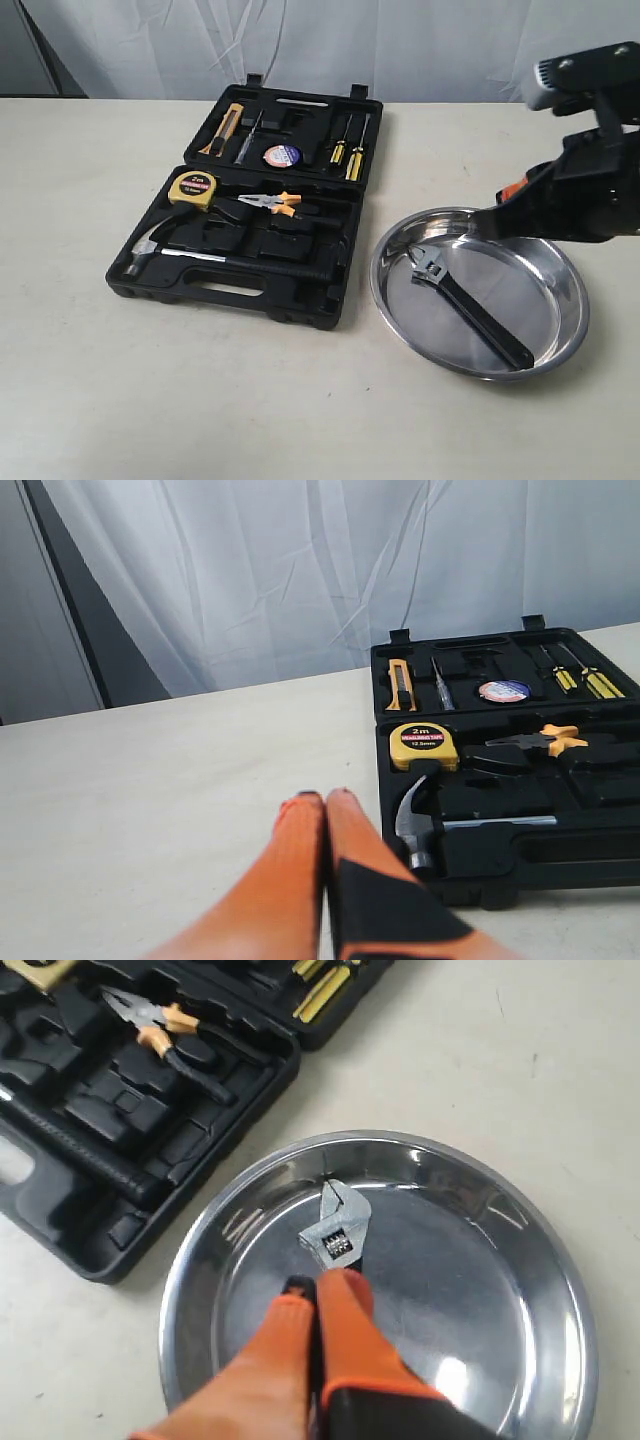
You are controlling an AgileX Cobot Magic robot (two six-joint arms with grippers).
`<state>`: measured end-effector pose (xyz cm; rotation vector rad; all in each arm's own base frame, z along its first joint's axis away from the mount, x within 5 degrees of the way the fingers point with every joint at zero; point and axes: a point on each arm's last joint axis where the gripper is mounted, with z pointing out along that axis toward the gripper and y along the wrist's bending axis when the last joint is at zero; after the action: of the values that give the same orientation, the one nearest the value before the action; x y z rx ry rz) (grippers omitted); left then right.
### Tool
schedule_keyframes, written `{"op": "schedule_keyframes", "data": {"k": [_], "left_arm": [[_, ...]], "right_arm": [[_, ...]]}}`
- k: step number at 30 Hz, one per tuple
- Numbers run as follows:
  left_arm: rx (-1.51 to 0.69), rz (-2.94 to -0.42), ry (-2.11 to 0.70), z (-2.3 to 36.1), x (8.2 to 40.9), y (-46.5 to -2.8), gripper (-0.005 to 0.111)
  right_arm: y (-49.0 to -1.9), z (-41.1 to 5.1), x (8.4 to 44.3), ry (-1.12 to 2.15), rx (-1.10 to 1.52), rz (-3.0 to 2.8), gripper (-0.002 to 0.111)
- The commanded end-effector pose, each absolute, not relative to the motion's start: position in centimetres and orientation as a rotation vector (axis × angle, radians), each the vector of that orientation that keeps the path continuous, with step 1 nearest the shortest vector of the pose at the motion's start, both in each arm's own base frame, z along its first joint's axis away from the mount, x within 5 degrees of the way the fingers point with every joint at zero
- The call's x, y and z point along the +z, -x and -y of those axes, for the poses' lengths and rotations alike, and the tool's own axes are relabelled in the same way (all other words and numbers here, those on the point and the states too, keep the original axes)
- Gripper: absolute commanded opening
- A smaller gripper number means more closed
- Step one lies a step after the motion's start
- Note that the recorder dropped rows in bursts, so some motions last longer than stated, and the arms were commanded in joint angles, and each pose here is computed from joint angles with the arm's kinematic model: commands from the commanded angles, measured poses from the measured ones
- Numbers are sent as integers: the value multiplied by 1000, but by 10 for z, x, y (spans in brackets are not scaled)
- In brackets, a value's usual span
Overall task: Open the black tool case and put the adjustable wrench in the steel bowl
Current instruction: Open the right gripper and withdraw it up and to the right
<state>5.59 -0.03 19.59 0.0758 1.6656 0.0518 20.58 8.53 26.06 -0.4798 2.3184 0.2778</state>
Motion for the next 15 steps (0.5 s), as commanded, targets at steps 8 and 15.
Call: {"op": "schedule_keyframes", "data": {"k": [8,15], "left_arm": [[49,-1662,-75,0,197,-56,0],[49,-1662,-75,0,197,-56,0]], "right_arm": [[-159,-70,311,454,321,-2079,0],[-122,-55,341,362,385,-1899,0]]}}
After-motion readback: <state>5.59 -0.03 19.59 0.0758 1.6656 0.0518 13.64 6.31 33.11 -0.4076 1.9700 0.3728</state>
